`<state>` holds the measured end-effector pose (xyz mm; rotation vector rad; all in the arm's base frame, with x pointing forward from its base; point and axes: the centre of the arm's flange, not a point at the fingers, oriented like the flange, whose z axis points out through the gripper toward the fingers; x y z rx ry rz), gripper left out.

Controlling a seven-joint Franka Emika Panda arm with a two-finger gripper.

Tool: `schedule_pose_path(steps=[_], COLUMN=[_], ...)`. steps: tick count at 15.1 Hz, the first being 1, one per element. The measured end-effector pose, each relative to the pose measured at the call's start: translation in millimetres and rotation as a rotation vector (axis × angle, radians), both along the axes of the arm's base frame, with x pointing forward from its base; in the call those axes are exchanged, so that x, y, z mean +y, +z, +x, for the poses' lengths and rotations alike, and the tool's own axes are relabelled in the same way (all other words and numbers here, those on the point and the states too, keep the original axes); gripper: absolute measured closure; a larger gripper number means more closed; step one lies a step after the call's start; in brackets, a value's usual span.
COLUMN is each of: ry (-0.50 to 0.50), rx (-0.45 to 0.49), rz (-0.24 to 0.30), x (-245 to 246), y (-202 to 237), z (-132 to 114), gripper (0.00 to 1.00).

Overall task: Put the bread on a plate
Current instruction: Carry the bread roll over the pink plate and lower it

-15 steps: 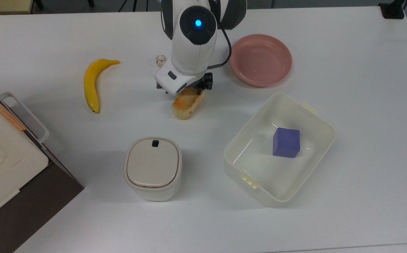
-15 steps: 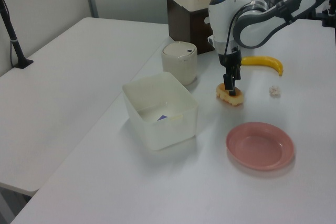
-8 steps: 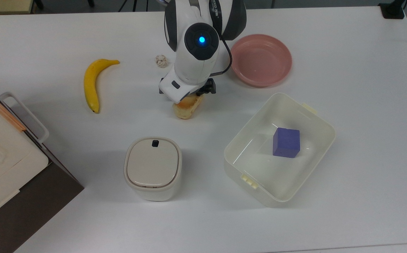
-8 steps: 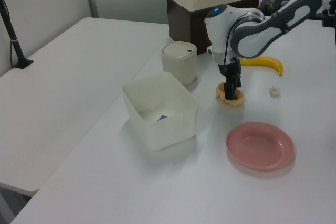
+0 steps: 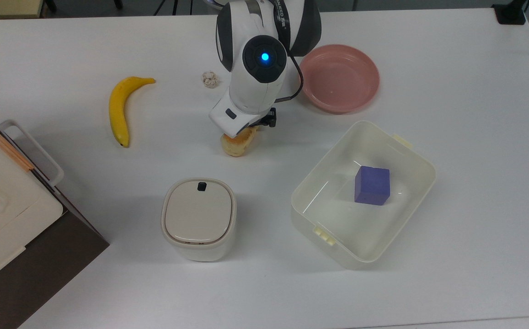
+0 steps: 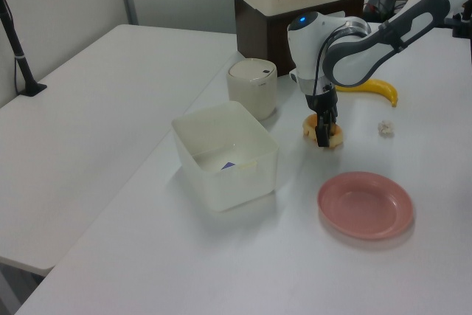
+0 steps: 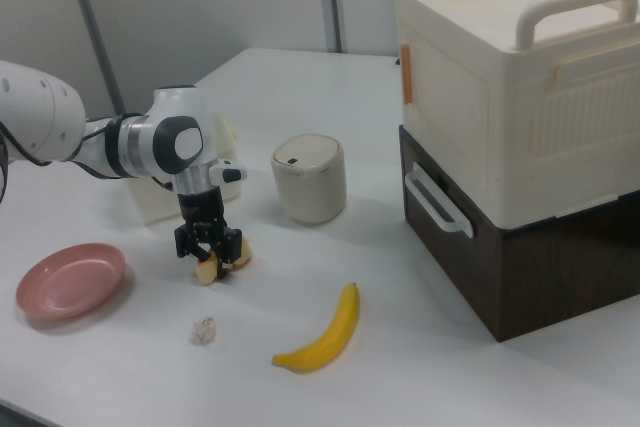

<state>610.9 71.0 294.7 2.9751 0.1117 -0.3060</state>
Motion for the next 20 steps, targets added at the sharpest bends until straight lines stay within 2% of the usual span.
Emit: schedule_pose_path(steps=[2, 4, 7, 10, 13, 16, 20], ry=[-0.002, -0.006, -0.006, 0.026, 0.097, 0.137, 0.145], rx=[-0.001, -0.01, -0.072, -0.139, -0.111, -0.077, -0.072], rz=[-0.001, 0.0, 0.007, 0.024, 0.032, 0.028, 0.019], x=[-1, -2, 2, 24, 76, 140, 181], y=[0, 3, 34, 91, 131, 135, 130], z=[0, 3, 13, 11, -9, -35, -53], gripper=[0.81, 0.88, 1.0, 1.0, 1.0, 1.0, 1.0])
